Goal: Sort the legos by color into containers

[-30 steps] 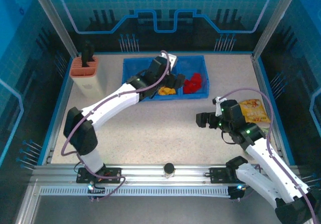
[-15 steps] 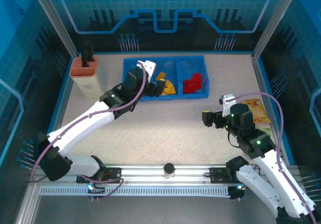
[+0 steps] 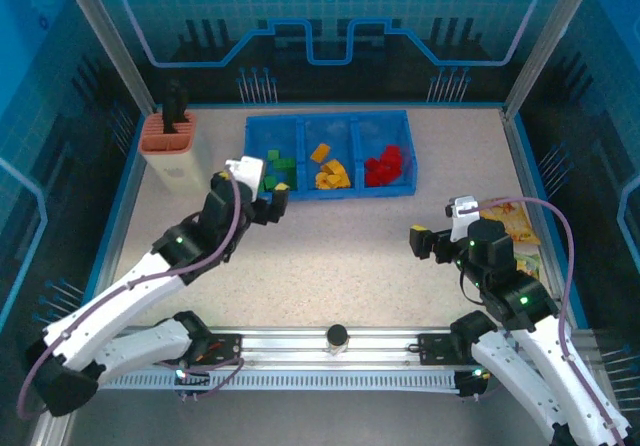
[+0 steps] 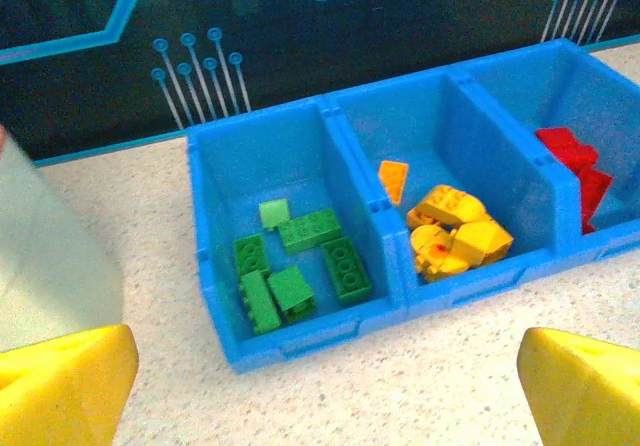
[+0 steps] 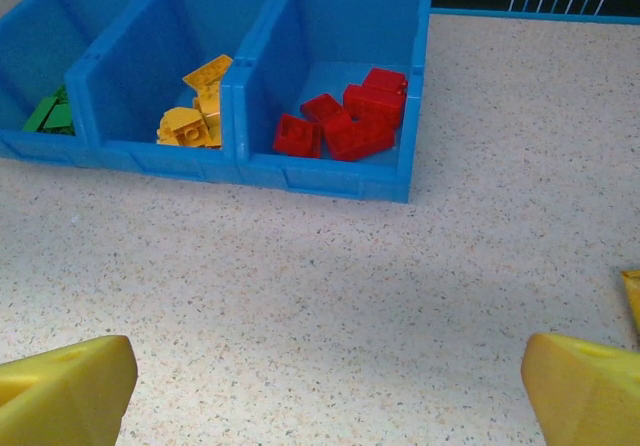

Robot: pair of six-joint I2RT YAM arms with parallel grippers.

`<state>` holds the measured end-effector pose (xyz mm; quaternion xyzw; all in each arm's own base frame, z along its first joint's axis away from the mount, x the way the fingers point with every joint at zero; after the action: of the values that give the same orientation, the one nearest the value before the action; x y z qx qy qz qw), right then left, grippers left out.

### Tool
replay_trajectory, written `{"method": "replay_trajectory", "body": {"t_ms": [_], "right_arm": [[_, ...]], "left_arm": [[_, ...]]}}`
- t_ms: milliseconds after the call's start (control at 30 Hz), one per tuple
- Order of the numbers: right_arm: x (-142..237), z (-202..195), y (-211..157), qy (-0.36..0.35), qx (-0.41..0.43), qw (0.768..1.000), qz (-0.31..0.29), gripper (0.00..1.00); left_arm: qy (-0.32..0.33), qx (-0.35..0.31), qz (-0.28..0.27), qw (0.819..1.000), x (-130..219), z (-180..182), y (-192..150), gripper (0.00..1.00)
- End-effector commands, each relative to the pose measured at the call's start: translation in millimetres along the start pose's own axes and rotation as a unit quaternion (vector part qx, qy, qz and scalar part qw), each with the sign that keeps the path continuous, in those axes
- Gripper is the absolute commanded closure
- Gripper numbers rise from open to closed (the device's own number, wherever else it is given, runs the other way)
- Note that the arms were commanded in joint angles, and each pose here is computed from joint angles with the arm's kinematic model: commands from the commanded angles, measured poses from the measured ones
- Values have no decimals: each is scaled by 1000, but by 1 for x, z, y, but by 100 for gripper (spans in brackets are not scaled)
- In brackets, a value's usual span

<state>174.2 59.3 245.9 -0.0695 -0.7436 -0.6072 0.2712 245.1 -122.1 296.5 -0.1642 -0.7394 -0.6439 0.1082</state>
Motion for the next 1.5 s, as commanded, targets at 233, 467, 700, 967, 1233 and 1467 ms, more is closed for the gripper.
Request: {"method": "replay_trajectory", "body": {"t_ms": [233, 467, 700, 967, 1233, 1467], "right_arm": [[19, -12, 6, -40, 30, 999, 11, 0], [23, -17, -4, -62, 24, 998, 3, 0], [41, -25, -13, -94, 17, 994, -60, 0], [47, -31, -27, -123, 12, 990, -75, 0], [28, -20, -39, -98, 34, 991, -86, 0], [23, -14, -43, -81, 55, 991, -94, 0]], "left_arm": [[92, 4, -11, 996, 16, 46, -31, 2], [123, 11, -30, 992, 22, 62, -40, 1], [155, 27, -41, 987, 24, 73, -46, 1], [185, 39, -66, 980, 29, 90, -63, 1], [222, 36, -97, 970, 32, 106, -77, 1], [232, 15, -105, 967, 23, 111, -98, 1]]}}
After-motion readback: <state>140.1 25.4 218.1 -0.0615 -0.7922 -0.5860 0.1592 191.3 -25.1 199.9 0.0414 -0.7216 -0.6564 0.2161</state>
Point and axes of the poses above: each hand's point on the last joint's axis, 136 mm out from that joint toward the fingers, its own x axis back along the fingers, its own z axis along the line the jaws close on, y = z × x, the point moved 5 cm from there along x, back along the fingers, and after that the axes turned 13 degrees about x, right-handed, at the moved point
